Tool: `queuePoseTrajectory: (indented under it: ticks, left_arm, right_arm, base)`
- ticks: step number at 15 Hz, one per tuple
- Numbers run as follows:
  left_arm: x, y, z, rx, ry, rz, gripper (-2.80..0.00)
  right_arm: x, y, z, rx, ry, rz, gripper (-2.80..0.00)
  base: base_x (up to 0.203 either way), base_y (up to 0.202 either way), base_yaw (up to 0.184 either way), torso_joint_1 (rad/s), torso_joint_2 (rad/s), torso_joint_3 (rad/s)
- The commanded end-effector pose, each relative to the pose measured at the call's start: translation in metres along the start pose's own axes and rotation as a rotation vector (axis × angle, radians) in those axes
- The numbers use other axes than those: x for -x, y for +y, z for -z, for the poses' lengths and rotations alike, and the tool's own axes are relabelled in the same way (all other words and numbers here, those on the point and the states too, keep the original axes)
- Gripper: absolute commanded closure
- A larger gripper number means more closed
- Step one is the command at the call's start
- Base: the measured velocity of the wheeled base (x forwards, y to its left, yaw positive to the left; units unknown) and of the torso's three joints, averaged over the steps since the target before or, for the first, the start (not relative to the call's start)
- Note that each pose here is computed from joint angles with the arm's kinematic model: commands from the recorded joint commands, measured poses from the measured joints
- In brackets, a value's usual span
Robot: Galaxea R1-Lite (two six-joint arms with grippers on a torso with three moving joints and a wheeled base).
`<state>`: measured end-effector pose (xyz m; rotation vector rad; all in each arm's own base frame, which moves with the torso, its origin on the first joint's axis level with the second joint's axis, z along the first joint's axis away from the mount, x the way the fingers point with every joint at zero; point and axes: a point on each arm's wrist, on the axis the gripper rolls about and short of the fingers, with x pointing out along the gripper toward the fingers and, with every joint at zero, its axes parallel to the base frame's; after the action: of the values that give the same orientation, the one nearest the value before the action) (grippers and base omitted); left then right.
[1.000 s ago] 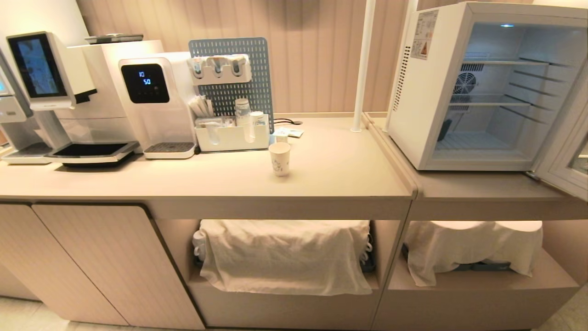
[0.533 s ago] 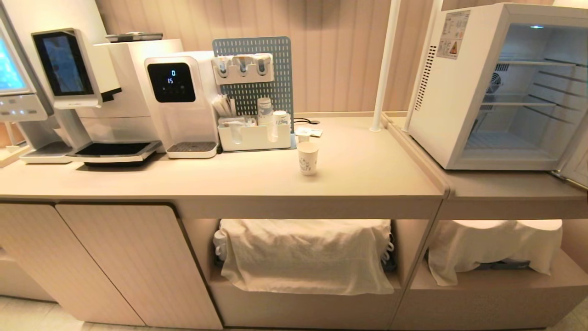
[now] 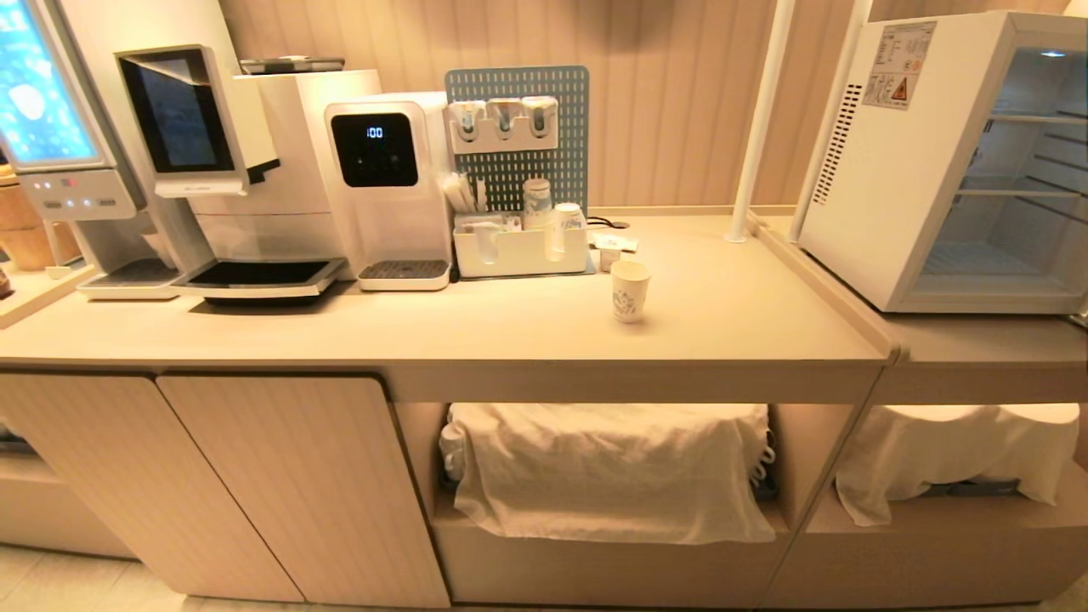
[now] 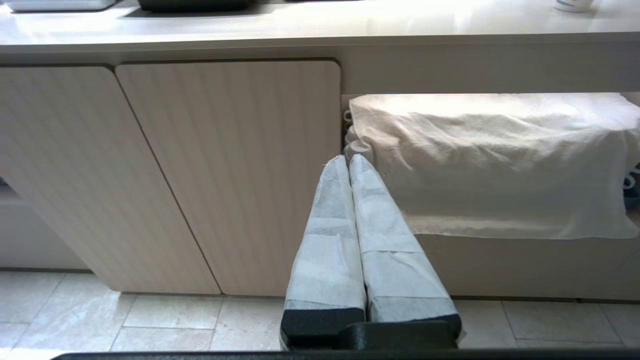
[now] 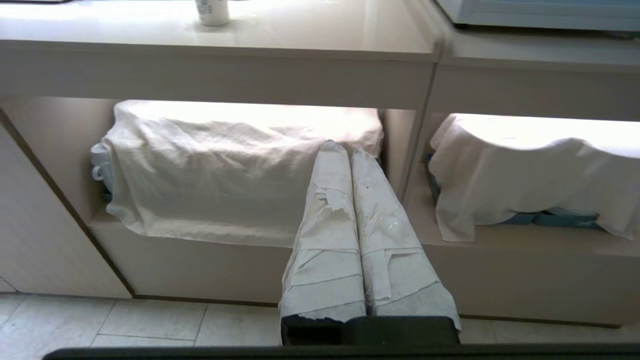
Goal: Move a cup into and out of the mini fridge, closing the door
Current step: Put the paper cup in the freezer
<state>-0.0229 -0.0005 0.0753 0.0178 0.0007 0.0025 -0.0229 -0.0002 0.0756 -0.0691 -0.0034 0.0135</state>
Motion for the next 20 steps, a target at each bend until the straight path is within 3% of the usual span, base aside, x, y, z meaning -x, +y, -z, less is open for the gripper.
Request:
queuePoseTrajectory:
  ticks: [1, 4, 8, 20]
  left_arm:
    - [-0.0001, 0.0000, 0.0001, -0.001, 0.002, -0.001, 0.00]
    - [0.0000, -0.0001, 0.0000, -0.013, 0.004, 0.002, 0.00]
    - [0.0001, 0.0000, -0.0004, -0.019, 0.002, 0.000, 0.00]
    - [-0.0001, -0.0001, 0.0004, -0.011, 0.005, 0.002, 0.00]
  right_arm:
    - [-0.0001, 0.0000, 0.0000, 0.001, 0.001, 0.000, 0.00]
    - [-0.0001, 0.0000, 0.0000, 0.001, 0.002, 0.001, 0.00]
    - [-0.0001, 0.0000, 0.0000, 0.001, 0.001, 0.000, 0.00]
    - [0.0000, -0.0001, -0.0006, 0.000, -0.002, 0.000, 0.00]
  base:
    - [0.000, 0.192, -0.001, 0.002, 0.00, 0.005]
    - [0.000, 0.151, 0.000, 0.001, 0.00, 0.000]
    - [0.019, 0.001, 0.002, 0.000, 0.00, 0.001]
    - [0.182, 0.000, 0.001, 0.002, 0.00, 0.003]
